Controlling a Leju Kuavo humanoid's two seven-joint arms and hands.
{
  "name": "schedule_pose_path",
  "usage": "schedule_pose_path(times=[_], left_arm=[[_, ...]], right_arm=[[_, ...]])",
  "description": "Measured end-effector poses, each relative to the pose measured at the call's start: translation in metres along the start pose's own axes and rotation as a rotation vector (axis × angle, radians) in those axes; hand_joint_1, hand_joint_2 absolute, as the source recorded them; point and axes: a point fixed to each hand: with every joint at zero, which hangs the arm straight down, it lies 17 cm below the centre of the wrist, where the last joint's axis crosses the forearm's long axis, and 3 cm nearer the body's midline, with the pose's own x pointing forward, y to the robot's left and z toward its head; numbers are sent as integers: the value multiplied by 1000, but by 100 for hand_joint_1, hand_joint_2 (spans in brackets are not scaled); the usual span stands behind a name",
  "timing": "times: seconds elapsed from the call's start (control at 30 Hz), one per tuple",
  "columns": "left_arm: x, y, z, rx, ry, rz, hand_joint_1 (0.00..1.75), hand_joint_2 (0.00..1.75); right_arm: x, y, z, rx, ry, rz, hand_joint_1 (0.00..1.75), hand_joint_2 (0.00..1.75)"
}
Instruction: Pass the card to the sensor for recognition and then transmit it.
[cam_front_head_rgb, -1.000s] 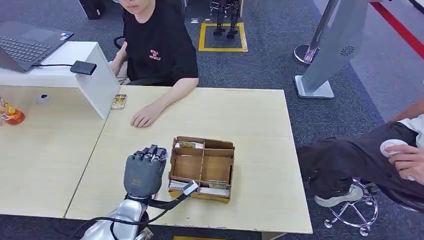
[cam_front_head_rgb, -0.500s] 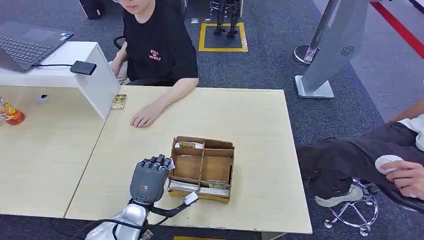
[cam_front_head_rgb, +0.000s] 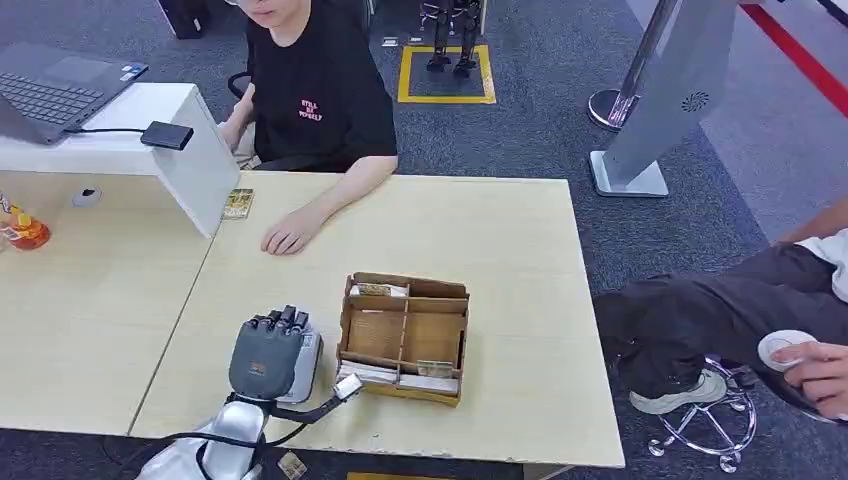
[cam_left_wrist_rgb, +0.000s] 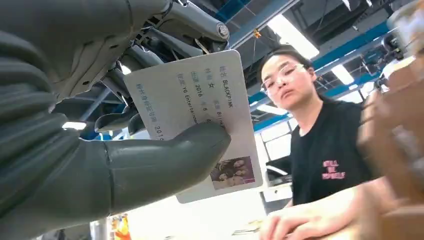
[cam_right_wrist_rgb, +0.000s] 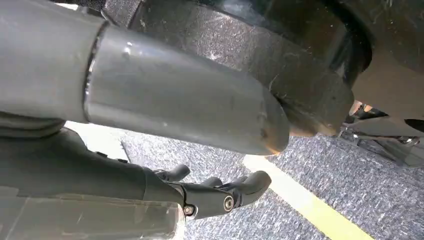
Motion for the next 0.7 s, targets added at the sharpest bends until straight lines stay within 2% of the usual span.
schedule_pose_path(times=[0.17,0.7], left_arm=[[-9,-5,3,-13,3,-23,175,175],[-5,-13,6,-28,-71,-41,175,175]], right_arm=[[0,0,0,1,0,1,0,0],[0,-2,0,1,-3,4,0,0]])
